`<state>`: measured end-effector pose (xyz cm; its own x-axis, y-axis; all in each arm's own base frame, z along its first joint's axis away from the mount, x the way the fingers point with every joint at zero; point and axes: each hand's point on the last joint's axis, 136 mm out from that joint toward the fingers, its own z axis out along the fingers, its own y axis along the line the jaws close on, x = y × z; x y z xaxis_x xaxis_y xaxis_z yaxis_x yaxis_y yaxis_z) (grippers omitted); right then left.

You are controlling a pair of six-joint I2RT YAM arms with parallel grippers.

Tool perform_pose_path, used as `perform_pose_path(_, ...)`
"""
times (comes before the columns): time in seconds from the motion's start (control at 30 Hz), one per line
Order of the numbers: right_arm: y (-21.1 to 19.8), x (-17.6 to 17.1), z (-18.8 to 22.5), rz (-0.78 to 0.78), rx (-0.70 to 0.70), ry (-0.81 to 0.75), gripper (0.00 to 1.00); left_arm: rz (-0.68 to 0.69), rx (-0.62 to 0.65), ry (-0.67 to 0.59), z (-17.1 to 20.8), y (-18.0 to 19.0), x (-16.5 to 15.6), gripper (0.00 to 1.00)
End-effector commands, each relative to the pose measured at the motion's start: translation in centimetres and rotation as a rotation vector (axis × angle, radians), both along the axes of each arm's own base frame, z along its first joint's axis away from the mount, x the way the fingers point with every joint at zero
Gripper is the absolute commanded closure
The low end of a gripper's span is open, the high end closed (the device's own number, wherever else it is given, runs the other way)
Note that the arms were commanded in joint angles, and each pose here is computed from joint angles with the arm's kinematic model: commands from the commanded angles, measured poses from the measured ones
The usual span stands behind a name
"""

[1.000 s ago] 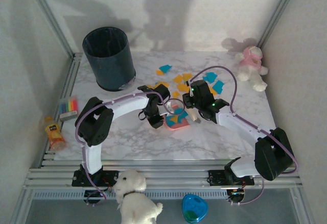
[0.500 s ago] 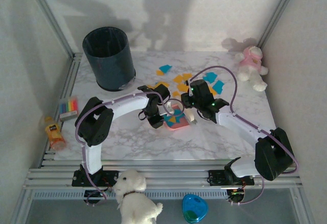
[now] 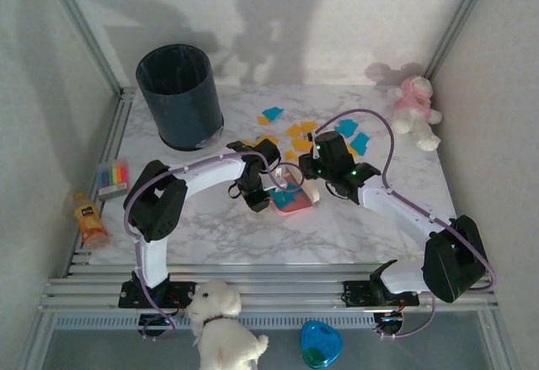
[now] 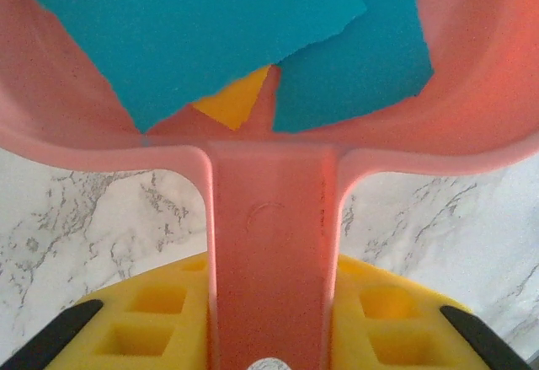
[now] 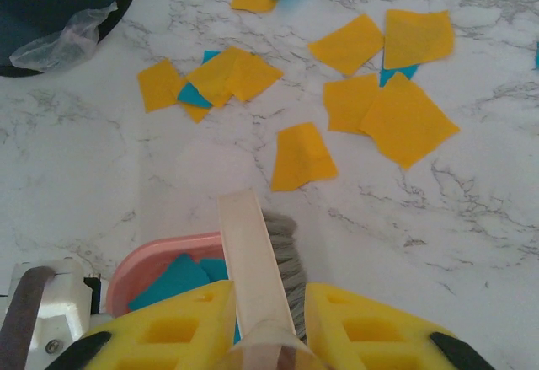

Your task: Sweep away the paper scraps from the table

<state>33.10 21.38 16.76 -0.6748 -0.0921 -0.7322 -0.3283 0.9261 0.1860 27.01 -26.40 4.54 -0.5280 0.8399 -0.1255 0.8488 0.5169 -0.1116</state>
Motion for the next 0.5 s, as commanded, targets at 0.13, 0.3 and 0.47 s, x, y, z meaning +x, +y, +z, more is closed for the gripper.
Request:
perform_pose_path(0.13, -0.9, -0.6, 1.1, -0.063, -0.010, 0.012, 1.00, 0.021, -0.011, -0.036, 0.4, -0.2, 0.5, 1.00)
perform_pose_path(0.3, -1.4, -0.6, 2.6, -0.094, 0.024, -0.023, 1.00, 0.030, -0.034, -0.076, 1.3, -0.2, 1.0, 1.00)
perform_pose_path(0.47, -2.1, -0.7, 4.4, -0.130, 0.046, -0.065, 1.00, 0.033, -0.032, -0.100, 1.7, 0.1, 1.3, 1.00)
